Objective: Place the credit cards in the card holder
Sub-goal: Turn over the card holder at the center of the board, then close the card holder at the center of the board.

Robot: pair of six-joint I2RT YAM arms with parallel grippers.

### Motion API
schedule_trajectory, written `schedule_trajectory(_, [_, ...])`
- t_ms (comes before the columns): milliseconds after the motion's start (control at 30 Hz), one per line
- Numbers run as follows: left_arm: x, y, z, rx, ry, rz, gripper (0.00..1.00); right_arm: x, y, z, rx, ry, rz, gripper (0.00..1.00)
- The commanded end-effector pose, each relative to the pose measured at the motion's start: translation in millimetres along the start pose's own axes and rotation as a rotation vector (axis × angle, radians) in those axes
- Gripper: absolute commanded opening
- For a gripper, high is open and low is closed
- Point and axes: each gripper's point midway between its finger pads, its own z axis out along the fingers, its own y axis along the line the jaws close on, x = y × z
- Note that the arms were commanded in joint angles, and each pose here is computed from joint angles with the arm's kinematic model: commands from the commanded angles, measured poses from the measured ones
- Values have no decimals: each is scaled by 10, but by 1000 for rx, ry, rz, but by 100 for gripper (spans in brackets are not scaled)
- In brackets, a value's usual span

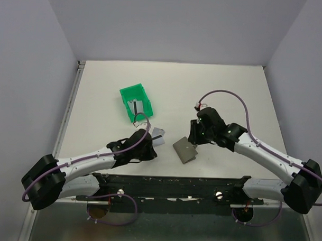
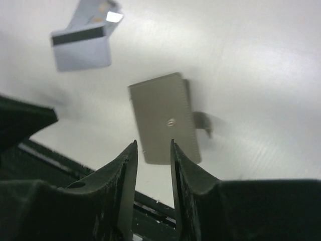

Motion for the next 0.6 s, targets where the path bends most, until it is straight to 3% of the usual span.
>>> schedule_trajectory(0, [-250, -301, 12, 58, -42, 52, 0, 32, -673, 14, 256, 27, 197, 35])
schedule_trajectory(300, [-295, -466, 73, 96, -23, 85, 0, 90, -1053, 206, 413, 118, 208, 30])
schedule_trajectory(467, [-355, -632, 116, 148, -26, 117, 0, 117, -870, 261, 275, 77, 207, 45])
schedule_trajectory(567, [-430, -762, 187, 167, -26, 145, 0, 167, -845, 259, 248, 68, 211, 47])
